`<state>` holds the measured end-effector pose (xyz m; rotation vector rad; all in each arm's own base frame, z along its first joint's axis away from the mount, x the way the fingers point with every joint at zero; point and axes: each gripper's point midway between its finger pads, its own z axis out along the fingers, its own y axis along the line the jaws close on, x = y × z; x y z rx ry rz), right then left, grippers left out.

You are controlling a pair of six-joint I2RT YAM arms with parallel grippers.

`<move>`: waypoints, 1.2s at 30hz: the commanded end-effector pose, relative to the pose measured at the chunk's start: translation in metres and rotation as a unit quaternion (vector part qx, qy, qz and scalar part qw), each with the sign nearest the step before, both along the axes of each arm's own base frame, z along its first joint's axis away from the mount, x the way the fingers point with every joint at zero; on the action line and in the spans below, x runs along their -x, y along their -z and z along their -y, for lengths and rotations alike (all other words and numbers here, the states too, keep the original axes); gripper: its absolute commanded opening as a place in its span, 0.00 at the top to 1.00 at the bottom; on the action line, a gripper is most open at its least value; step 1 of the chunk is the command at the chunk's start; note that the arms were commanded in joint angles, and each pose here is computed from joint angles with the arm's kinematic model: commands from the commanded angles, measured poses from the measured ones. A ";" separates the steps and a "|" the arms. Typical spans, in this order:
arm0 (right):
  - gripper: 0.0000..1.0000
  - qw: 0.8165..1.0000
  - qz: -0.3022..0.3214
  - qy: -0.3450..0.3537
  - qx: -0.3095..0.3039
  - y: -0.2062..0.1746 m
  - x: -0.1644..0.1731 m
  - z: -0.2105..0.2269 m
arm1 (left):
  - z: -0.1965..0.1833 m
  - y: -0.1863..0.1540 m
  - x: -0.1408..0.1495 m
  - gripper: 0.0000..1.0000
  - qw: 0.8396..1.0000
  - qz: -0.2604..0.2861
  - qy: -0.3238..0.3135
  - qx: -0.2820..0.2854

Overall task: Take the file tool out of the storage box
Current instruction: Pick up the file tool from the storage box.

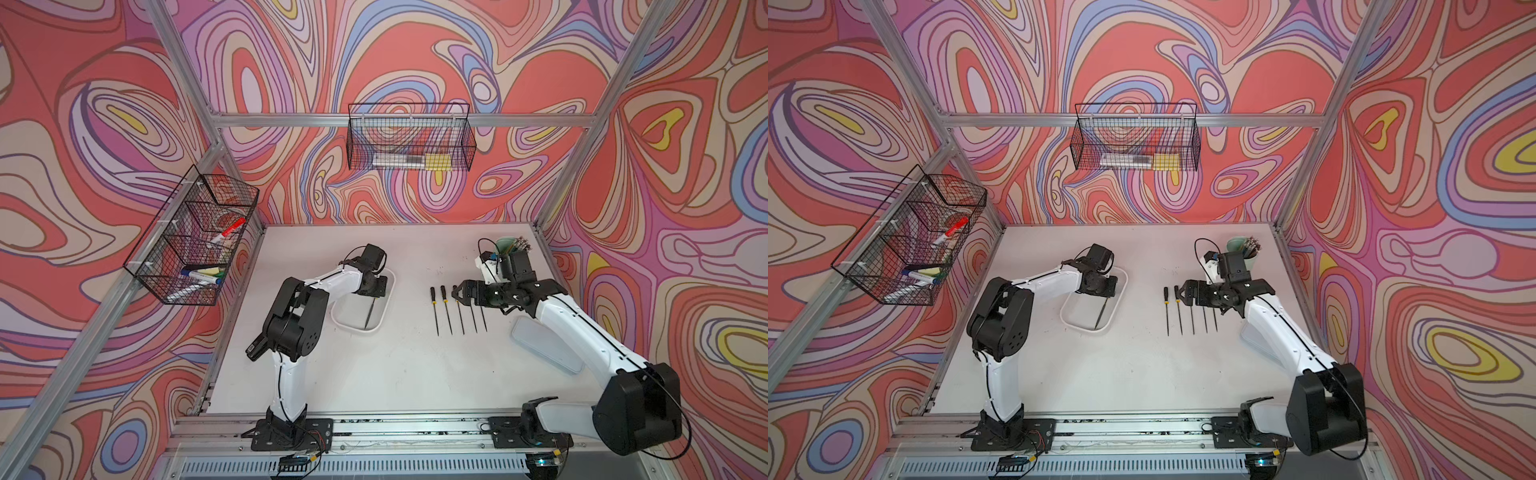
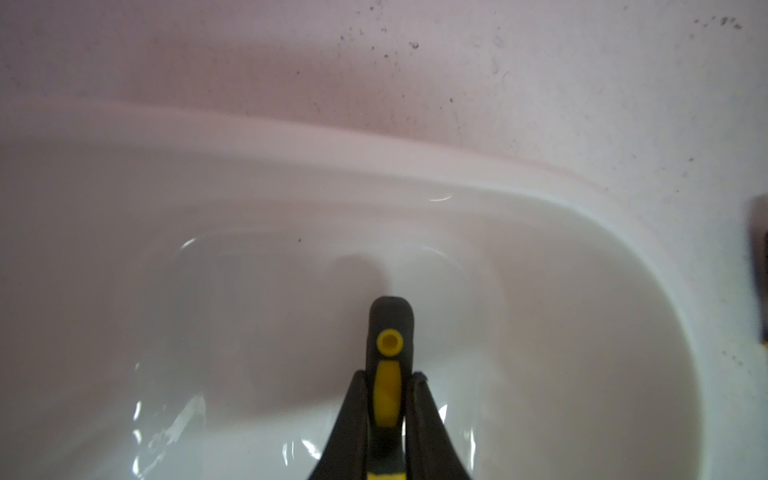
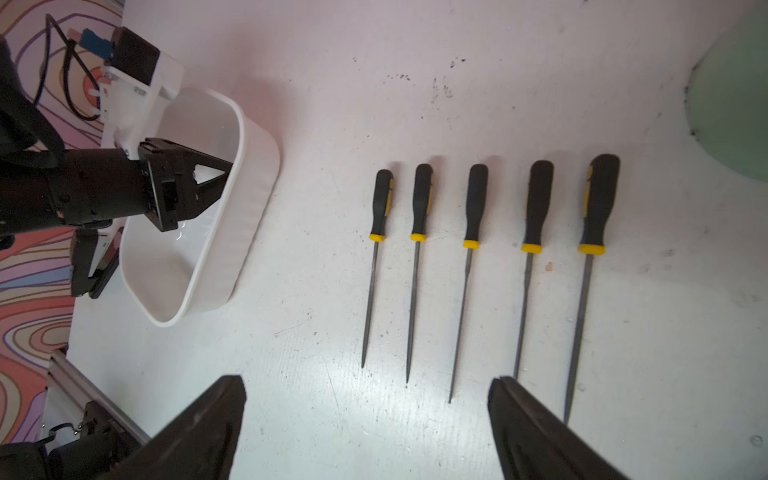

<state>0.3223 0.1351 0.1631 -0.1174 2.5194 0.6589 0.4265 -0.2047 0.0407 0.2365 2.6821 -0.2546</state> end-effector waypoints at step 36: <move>0.82 0.984 0.029 -0.145 -0.096 0.017 0.013 -0.238 | 0.019 -0.140 0.048 0.96 0.949 0.059 -0.072 0.303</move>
